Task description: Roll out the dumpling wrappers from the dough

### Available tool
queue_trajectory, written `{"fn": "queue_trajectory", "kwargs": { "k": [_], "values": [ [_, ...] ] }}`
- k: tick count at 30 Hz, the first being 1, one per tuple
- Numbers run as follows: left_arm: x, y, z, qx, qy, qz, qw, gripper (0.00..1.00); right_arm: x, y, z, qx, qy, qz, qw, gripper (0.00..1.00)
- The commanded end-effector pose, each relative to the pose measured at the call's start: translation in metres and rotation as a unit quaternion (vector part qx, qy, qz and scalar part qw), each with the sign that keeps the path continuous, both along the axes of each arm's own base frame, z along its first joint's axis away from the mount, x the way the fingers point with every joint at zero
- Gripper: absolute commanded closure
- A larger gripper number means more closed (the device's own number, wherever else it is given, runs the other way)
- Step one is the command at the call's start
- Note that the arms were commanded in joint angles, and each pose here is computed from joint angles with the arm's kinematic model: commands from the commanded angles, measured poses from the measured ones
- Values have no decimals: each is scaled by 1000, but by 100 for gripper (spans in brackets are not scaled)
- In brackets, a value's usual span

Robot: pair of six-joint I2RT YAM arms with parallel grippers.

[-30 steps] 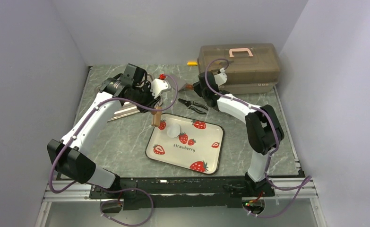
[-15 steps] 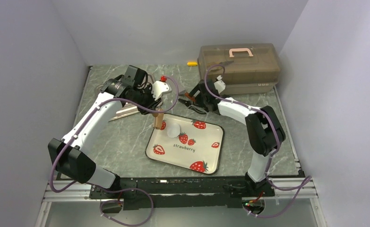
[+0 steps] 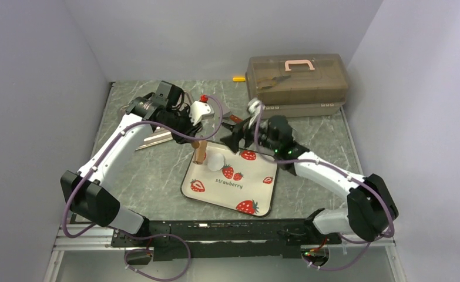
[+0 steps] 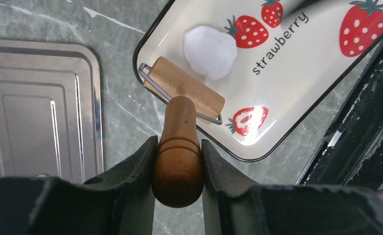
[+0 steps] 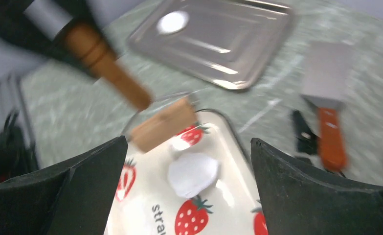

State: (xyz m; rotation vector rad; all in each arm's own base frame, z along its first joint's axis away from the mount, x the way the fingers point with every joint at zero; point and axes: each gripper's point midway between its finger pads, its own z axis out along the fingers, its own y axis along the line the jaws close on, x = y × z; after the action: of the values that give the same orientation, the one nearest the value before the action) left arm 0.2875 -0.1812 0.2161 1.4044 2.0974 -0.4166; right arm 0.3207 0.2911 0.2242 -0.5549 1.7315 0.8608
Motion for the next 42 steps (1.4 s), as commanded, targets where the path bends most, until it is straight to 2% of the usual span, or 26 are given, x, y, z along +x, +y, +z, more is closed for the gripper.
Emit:
{"fn": "queue_trajectory", "kwargs": {
  "k": [1,4,9,15,17,19,20,21,23,25,28,30,31,32,33,38,40,42],
  "values": [
    [-2,-19,27,-51,-9,-23,998,100,-57,52,21,-30,-236,195,951,0],
    [-4,-22,26,-58,-1,-21,998,100,-51,80,18,-33,-241,195,950,0],
    [-12,-20,22,-55,7,-25,998,100,-37,112,20,17,-242,193,951,0],
    [-15,-26,21,-70,18,-32,997,100,-29,138,7,15,-230,207,951,4],
    [-16,-27,23,-73,18,-33,997,100,-27,146,-1,11,-218,213,952,11],
    [-17,-28,26,-78,18,-37,996,100,-26,150,-8,11,-209,217,953,24],
    [-18,-29,26,-80,19,-38,996,100,-28,151,-10,13,-206,222,953,33],
    [-19,-28,26,-79,20,-39,996,100,-31,151,-9,18,-207,226,952,49],
    [-21,-26,24,-74,22,-41,996,100,-33,150,-8,21,-205,227,952,66],
    [-21,-24,23,-71,23,-37,996,100,-33,146,-11,14,-202,224,953,71],
    [-20,-28,34,-85,16,-37,996,82,-34,141,-17,6,-195,218,956,84],
    [-19,-33,46,-102,10,-42,994,57,-34,137,-18,7,-184,211,960,100],
    [-20,-35,53,-113,7,-47,993,35,-34,135,-18,8,-176,206,963,100],
    [-19,-37,62,-123,0,-52,991,9,-34,133,-17,11,-170,201,965,100],
    [-19,-38,70,-132,-6,-56,990,2,-33,130,-16,10,-168,194,966,100],
    [-9,-35,108,-148,-54,-49,986,1,-11,111,4,58,-99,109,987,100],
    [-7,-31,117,-141,-68,-43,987,0,10,94,17,85,-40,17,995,100],
    [-2,-25,118,-130,-76,-27,988,1,30,73,29,103,14,-82,991,100]
  ]
}}
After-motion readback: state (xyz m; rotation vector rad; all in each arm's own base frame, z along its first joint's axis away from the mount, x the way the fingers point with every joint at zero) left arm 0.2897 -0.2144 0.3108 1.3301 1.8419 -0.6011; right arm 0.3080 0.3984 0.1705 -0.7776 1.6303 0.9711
